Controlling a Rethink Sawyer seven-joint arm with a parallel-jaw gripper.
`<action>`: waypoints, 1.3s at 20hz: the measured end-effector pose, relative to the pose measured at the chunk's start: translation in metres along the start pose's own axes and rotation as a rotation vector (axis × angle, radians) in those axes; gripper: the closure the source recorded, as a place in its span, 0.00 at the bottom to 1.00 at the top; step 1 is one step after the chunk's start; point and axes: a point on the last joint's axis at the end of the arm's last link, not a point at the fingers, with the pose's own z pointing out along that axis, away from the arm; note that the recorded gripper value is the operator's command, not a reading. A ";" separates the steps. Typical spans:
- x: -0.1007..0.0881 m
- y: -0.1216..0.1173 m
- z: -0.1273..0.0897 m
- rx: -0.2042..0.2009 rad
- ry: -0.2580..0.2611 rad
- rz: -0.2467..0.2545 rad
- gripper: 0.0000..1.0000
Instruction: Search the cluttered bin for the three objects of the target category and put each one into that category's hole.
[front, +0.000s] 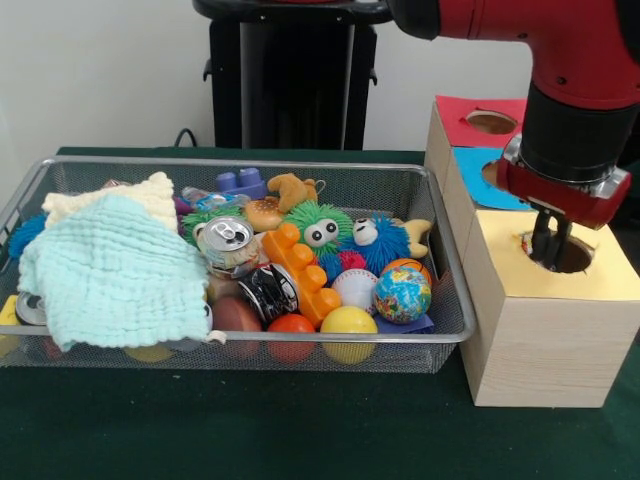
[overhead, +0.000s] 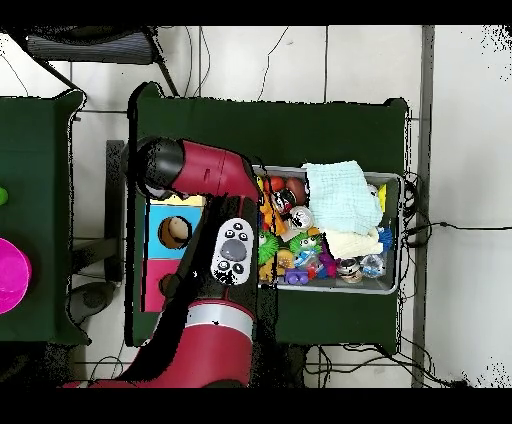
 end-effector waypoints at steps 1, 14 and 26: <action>0.000 -0.001 0.004 0.004 0.004 0.000 1.00; 0.002 -0.004 0.031 0.013 0.017 0.003 1.00; -0.002 0.002 -0.052 -0.056 -0.026 0.008 1.00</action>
